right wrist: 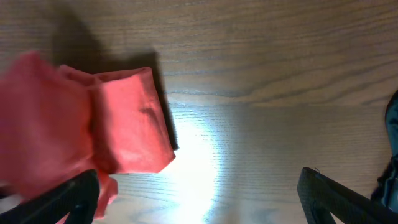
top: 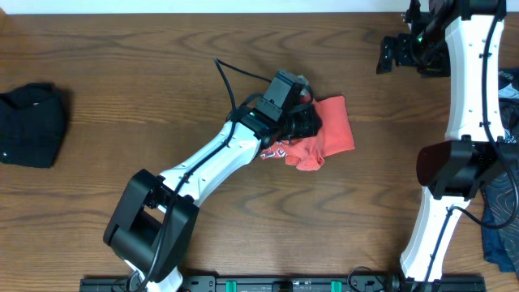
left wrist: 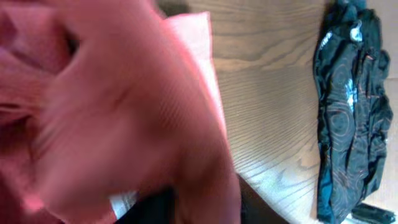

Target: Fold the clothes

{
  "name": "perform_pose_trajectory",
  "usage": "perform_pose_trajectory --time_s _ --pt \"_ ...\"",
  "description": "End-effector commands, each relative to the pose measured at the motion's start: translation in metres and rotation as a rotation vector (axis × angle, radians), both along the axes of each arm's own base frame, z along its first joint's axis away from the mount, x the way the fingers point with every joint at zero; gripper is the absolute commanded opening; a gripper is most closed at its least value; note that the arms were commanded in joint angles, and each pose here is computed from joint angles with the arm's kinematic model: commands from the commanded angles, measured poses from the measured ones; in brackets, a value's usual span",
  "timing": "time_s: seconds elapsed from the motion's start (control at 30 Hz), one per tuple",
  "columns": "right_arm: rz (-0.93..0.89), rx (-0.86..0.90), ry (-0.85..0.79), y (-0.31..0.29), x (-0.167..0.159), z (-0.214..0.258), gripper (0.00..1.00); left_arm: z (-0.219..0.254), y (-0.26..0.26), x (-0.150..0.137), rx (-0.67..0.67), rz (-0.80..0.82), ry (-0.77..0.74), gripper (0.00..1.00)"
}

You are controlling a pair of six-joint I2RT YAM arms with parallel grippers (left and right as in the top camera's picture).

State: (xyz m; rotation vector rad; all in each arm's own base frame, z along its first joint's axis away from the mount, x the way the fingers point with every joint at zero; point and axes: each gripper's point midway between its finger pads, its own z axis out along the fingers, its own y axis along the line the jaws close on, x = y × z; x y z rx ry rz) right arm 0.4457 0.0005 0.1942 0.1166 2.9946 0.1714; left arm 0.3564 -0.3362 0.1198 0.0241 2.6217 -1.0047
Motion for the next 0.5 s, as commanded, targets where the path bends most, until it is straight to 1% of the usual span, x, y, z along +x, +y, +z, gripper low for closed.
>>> perform_pose_trajectory --time_s 0.0,0.1,0.2,0.27,0.3,0.4,0.43,0.47 --pt "-0.007 0.003 -0.020 0.002 -0.003 0.010 0.99 0.017 -0.009 0.006 -0.028 -0.001 -0.046 0.67" --pt "-0.008 0.003 -0.026 0.002 -0.001 0.010 0.99 0.022 -0.015 0.006 -0.042 -0.012 -0.068 0.74" --pt "-0.008 0.003 -0.026 0.002 -0.001 0.010 0.99 0.027 -0.022 0.007 -0.061 -0.023 -0.094 0.75" --pt "-0.008 0.003 -0.025 0.002 -0.001 0.010 0.99 0.028 -0.025 0.007 -0.066 -0.028 -0.101 0.80" --pt "-0.008 0.002 -0.025 0.002 -0.001 0.010 0.99 0.027 -0.025 0.007 -0.065 -0.028 -0.100 0.81" --pt "-0.008 0.002 -0.025 0.002 -0.001 0.010 0.99 0.021 -0.019 0.009 -0.039 -0.023 -0.098 0.80" --pt "-0.007 0.002 -0.024 0.002 -0.002 0.010 0.99 0.016 -0.011 0.012 -0.011 -0.001 -0.088 0.72" --pt "-0.005 0.001 -0.023 0.002 -0.002 0.010 0.99 0.012 -0.002 0.014 0.013 0.016 -0.075 0.66"
